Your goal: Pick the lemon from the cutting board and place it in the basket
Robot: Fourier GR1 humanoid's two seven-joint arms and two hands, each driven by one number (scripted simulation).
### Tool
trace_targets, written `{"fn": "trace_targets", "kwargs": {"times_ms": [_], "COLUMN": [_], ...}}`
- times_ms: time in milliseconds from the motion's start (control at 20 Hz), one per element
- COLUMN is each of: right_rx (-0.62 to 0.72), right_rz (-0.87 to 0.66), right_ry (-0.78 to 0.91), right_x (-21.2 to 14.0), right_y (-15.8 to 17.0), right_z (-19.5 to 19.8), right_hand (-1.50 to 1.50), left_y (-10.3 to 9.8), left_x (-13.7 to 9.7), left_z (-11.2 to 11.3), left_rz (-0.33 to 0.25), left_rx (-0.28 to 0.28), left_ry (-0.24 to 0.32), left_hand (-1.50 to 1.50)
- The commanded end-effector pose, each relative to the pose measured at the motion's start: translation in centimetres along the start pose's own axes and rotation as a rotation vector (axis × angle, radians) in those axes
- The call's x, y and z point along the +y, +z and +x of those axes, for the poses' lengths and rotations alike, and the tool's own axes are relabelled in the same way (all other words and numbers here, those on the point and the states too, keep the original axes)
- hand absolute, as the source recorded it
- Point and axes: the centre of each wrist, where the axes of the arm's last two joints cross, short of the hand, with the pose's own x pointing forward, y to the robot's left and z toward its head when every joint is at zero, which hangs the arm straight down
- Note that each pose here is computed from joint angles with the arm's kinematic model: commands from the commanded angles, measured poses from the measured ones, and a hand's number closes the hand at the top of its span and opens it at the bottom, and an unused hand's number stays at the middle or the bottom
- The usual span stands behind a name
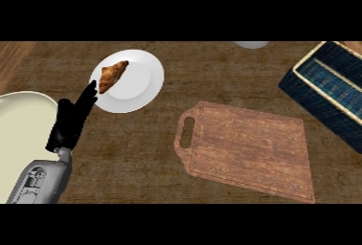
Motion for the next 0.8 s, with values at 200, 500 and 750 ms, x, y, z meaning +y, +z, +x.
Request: {"fn": "trace_targets", "kwargs": {"times_ms": [200,500,750], "right_rx": [0.003,0.095,0.069], "right_rz": [0.076,0.147,0.109], "right_ry": [0.013,-0.205,-0.283], "right_x": [4.1,7.7,9.3], "right_y": [-1.7,-3.3,-4.7], "right_z": [-4.4,-6.3,-6.2], "right_hand": [1.5,-1.5,-1.5], "left_y": [0.3,-0.4,-0.5], "left_x": [-0.1,0.0,0.5], "left_z": [-0.2,0.0,-0.5], "left_rz": [0.01,-0.006,0.013], "left_rx": [0.001,-0.001,0.004], "left_ry": [-0.004,0.008,0.0], "left_hand": [0.0,0.0,0.0]}}
